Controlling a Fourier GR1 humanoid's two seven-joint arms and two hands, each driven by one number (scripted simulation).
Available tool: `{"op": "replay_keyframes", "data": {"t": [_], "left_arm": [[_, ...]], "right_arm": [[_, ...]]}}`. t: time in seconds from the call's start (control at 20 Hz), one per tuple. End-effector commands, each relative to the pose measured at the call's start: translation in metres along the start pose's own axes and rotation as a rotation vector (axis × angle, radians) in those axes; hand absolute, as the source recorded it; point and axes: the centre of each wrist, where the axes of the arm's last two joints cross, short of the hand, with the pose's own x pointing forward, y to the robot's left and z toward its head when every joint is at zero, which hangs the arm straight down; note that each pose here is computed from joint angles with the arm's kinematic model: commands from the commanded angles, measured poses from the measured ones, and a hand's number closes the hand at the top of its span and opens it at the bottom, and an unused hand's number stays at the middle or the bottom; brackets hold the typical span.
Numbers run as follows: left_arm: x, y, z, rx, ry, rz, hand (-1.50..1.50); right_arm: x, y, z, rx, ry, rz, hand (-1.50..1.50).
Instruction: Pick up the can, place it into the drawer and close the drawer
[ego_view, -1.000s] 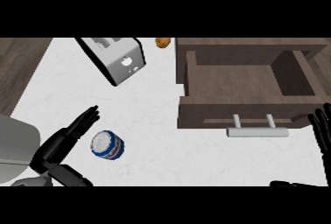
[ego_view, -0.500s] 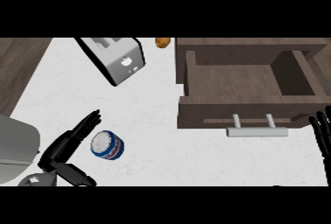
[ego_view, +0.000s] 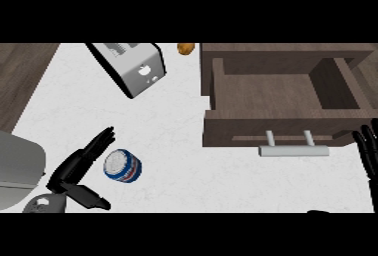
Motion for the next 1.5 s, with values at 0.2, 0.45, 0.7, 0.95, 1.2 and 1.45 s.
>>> {"op": "replay_keyframes", "data": {"t": [0.2,0.45,0.7,0.95,1.2,1.45], "left_arm": [[-0.017,-0.005,-0.023,-0.016,-0.014,-0.003,-1.5],[-0.005,-0.012,-0.019,-0.039,-0.007,0.019,-1.5],[-0.004,-0.025,-0.034,-0.018,-0.017,0.026,-1.5],[-0.005,-0.027,-0.034,-0.027,-0.011,0.031,-1.5],[-0.017,-0.051,-0.056,-0.066,-0.013,0.028,-1.5],[0.003,-0.059,-0.076,-0.081,-0.049,0.041,-1.5]], "right_arm": [[-0.003,-0.002,-0.001,0.006,0.0,-0.014,-1.5],[0.016,-0.005,0.002,-0.016,-0.008,0.002,-1.5],[0.011,-0.003,-0.001,-0.015,0.0,-0.003,-1.5],[0.008,-0.011,0.006,-0.019,-0.01,-0.011,-1.5],[0.027,0.003,0.031,-0.006,-0.008,-0.035,-1.5],[0.014,-0.005,0.0,-0.009,-0.011,-0.016,-1.5]]}}
